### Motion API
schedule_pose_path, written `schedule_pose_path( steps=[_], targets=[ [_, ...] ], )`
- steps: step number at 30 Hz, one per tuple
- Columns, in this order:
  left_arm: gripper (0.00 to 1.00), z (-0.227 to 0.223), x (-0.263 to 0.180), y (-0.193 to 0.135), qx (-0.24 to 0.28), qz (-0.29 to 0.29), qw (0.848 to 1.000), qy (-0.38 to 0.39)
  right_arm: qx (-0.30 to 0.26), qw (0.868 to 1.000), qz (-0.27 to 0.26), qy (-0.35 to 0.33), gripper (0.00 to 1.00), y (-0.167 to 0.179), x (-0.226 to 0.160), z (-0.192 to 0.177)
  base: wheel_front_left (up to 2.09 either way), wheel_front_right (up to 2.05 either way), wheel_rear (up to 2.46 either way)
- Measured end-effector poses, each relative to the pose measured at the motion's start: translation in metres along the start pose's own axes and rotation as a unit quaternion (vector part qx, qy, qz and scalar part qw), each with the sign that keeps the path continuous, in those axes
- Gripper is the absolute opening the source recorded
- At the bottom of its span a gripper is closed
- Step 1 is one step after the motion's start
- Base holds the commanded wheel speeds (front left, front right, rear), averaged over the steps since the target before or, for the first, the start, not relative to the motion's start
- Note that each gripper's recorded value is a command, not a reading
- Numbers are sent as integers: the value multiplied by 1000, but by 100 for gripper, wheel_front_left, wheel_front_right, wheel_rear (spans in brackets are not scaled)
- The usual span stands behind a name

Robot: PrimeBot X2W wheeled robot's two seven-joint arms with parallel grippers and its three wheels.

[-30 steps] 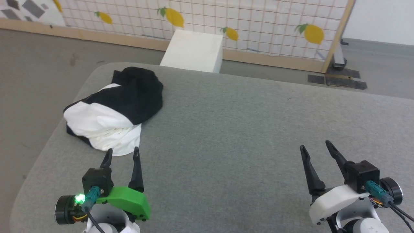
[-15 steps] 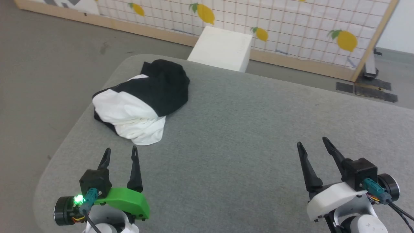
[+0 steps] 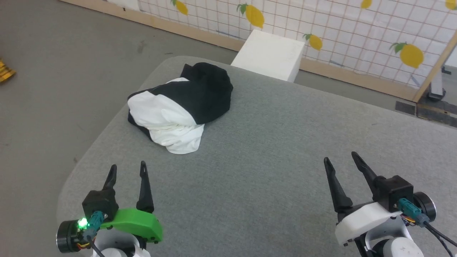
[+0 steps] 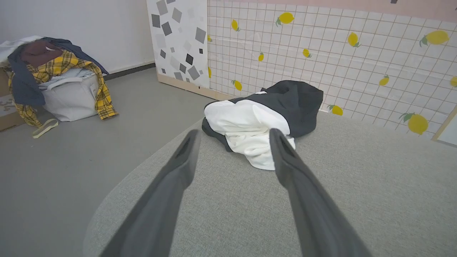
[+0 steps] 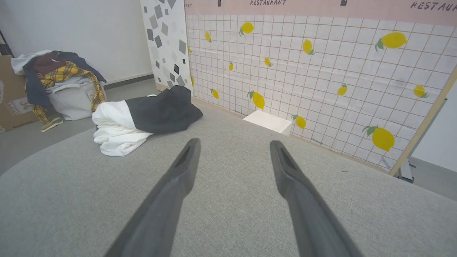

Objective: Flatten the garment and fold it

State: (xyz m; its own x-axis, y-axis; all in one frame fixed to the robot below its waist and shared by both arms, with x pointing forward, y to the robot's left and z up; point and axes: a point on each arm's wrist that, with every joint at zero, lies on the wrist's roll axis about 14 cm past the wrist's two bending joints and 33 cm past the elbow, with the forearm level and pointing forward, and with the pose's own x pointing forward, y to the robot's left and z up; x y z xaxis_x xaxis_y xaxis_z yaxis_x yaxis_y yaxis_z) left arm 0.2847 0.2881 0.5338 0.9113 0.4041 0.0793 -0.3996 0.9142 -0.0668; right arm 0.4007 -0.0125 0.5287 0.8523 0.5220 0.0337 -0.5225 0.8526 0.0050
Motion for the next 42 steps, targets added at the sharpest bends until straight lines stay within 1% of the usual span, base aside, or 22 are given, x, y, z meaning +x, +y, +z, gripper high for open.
schedule_pose_path(
  steps=[21,42],
  targets=[
    [100,-2,-26,44,2,72,997,-5,10,998,57,-11,100,36,23,2,0,0,0],
    [100,-3,-52,82,-4,140,990,-11,25,993,116,-18,100,75,42,2,0,0,0]
  ],
)
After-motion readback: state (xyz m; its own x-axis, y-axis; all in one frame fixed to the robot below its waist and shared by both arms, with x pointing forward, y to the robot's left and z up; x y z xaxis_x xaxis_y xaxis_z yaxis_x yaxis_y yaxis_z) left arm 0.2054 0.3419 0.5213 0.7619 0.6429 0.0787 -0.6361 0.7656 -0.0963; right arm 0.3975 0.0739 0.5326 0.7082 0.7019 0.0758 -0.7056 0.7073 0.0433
